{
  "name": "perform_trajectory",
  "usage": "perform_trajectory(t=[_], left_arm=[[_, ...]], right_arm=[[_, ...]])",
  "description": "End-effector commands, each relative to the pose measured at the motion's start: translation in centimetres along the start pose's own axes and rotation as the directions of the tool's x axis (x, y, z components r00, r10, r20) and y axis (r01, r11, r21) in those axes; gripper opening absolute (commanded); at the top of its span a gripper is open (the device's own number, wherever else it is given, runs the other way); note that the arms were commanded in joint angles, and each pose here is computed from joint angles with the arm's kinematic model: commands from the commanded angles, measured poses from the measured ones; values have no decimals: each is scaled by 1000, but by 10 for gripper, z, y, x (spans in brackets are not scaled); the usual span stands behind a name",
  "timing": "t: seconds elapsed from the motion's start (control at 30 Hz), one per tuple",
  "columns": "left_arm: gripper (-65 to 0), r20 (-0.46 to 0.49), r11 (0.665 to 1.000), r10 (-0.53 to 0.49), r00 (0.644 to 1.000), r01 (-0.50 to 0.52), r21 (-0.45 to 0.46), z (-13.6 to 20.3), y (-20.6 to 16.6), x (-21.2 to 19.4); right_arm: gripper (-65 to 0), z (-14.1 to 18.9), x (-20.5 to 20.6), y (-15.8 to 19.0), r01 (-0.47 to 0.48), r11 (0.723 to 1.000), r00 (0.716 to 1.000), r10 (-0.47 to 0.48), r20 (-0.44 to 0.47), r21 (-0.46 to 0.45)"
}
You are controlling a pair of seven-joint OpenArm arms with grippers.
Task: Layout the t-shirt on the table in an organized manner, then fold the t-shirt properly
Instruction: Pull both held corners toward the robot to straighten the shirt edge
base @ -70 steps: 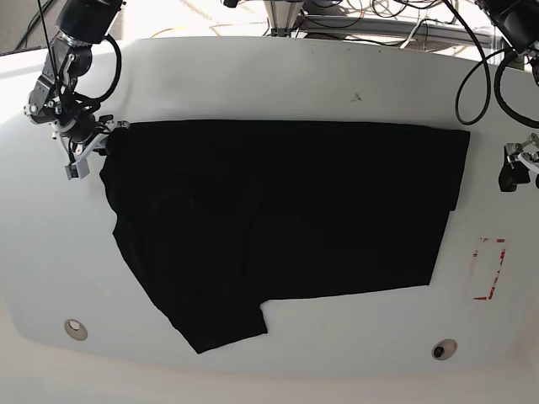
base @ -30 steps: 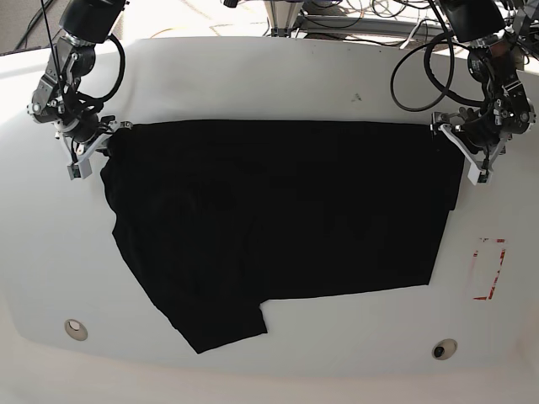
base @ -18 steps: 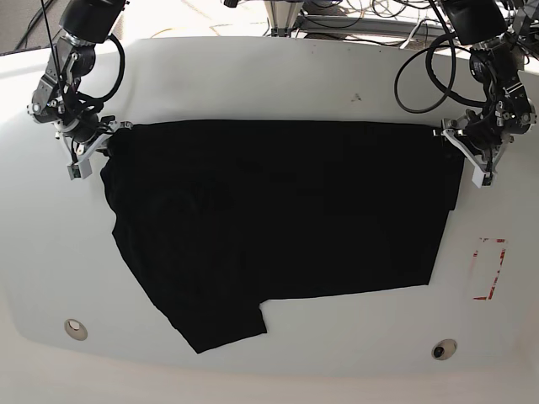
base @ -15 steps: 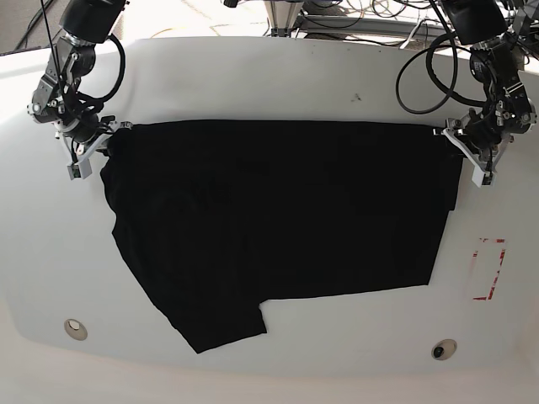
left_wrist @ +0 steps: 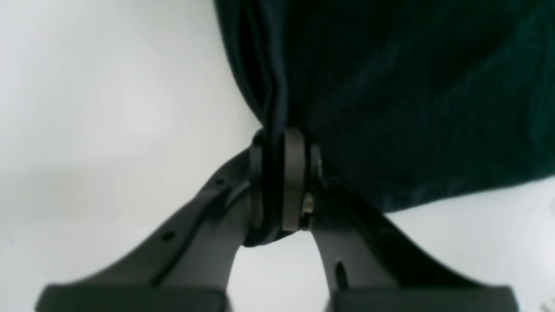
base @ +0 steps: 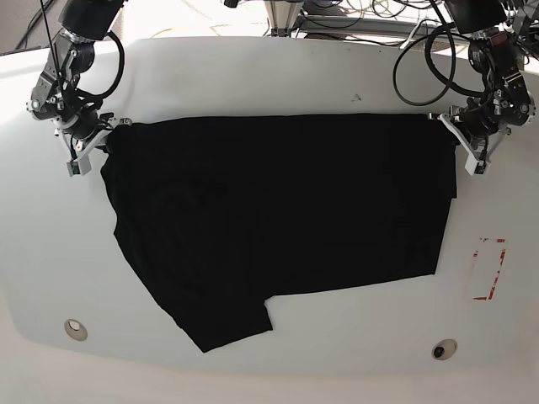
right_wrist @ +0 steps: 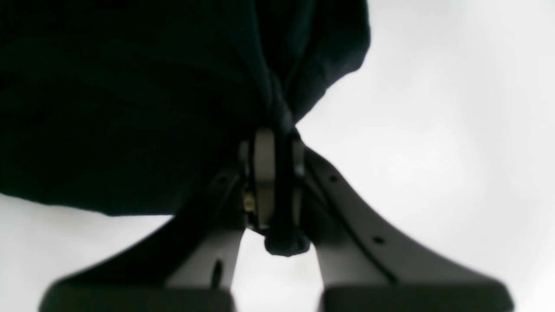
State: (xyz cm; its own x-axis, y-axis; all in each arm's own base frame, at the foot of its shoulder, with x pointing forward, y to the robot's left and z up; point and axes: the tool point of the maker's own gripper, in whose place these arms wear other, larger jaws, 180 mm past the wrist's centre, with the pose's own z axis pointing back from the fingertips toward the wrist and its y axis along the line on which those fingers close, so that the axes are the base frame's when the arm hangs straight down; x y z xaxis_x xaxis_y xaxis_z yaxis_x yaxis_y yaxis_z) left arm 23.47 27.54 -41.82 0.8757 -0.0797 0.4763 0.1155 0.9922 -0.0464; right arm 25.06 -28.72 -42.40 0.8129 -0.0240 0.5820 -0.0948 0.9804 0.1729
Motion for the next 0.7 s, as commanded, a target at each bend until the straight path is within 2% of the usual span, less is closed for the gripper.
perform_trajectory(t=[0.0, 0.23, 0.43, 0.67], left_arm=[[-618, 8, 997, -74, 997, 74, 22, 15, 0, 1], [-617, -6, 989, -144, 990, 144, 38, 38, -13, -18], [-615, -52, 986, -163, 985, 164, 28, 44, -17, -40], [-614, -106, 986, -160, 981, 163, 18, 47, -18, -64]], right_arm=[[-650, 17, -5, -7, -56, 998, 998, 55, -19, -40], [-650, 40, -36, -1, -112, 992, 990, 106, -91, -61], [-650, 67, -66, -12, -51, 990, 992, 36, -117, -133], [-650, 86, -88, -15, -60, 985, 986, 34, -163, -162]])
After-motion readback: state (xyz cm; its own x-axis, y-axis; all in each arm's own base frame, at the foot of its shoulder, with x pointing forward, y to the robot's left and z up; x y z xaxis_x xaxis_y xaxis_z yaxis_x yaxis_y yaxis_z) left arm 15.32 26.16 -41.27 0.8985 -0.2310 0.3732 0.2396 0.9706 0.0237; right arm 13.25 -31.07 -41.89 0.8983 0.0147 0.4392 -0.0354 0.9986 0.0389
